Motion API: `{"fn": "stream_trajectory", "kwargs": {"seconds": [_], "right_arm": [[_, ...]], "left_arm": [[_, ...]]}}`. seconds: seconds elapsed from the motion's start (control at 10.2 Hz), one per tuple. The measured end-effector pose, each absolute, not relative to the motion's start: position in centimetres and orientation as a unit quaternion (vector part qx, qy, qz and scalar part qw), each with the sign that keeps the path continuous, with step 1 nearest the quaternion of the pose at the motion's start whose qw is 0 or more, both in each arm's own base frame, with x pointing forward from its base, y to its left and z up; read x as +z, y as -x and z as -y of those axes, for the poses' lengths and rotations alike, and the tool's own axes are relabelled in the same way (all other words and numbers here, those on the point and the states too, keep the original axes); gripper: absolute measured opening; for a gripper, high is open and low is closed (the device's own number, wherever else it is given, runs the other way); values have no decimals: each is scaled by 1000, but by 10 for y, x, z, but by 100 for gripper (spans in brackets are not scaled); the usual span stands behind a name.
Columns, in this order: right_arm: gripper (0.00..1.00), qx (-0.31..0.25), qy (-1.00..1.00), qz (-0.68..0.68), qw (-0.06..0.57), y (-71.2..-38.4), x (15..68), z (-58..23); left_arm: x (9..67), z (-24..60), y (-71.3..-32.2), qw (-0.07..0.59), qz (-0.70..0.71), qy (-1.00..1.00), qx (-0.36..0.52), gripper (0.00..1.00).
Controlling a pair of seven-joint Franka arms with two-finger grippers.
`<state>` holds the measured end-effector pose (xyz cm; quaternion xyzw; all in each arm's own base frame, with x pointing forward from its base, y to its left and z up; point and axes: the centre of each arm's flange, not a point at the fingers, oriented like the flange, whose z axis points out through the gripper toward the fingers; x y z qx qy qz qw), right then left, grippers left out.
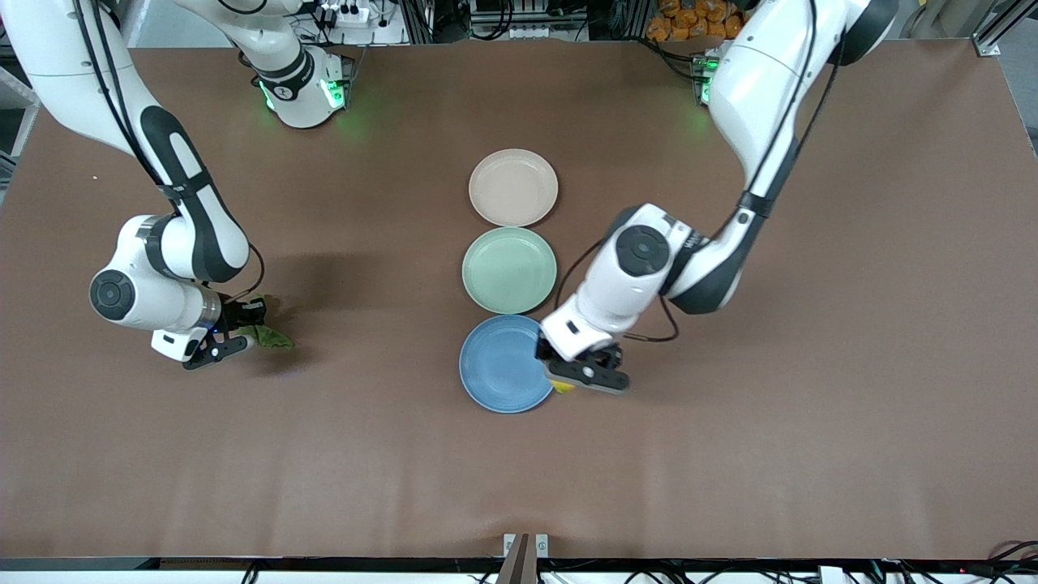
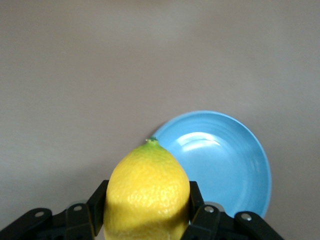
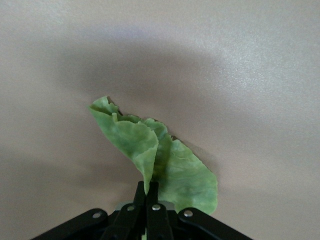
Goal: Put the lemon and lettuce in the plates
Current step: 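Carry the lemon with the left gripper onto the blue plate and release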
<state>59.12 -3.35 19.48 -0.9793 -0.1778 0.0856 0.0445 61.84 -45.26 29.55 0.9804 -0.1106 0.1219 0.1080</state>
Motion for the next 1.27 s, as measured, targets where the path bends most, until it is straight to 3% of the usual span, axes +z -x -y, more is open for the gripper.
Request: {"fn": "stream_trajectory", "kwargs": {"seconds": [0.69,1.08,1.18,1.27], "right_arm": [[2,137,979,145,46,-590,269,-73],[2,177,970,136,96,-557,329,-159],[2,180,971,124,95,-547,343,-181],[2,182,973,109,91,-536,352,-209]], "left_arm": [[225,505,-573,87,125,-982,116,65],[194,503,-573,80,122,-982,119,65],[199,503,-576,82,117,-982,123,67],[206,502,-579,84,113,-982,128,78]]}}
